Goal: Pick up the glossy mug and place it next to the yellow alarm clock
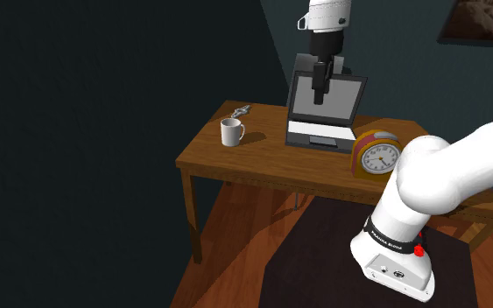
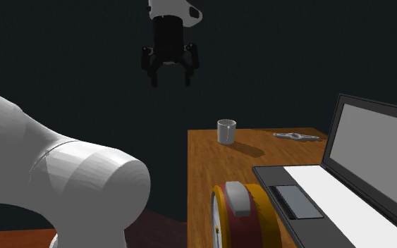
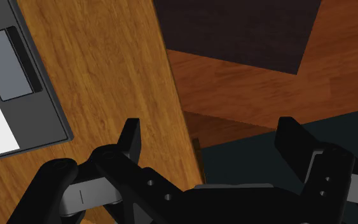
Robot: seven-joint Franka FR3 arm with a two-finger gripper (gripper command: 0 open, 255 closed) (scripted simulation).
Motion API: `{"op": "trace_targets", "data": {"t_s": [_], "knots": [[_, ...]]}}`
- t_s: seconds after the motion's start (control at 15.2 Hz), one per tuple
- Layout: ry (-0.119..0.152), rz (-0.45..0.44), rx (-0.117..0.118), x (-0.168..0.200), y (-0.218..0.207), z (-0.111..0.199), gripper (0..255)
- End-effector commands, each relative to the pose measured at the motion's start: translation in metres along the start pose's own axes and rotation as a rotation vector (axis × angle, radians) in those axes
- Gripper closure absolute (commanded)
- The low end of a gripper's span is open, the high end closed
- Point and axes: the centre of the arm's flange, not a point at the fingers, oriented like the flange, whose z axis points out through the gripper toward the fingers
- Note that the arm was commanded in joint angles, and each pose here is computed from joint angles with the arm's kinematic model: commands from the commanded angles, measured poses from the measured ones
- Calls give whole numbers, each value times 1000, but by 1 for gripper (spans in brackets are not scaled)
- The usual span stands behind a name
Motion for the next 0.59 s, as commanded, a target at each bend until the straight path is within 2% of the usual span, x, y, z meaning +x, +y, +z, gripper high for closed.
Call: {"op": "trace_targets", "data": {"t_s": [0.0, 0.53], "knots": [[0, 0, 0, 0, 0, 0, 0], [23, 16, 0, 91, 19, 42, 0]]}}
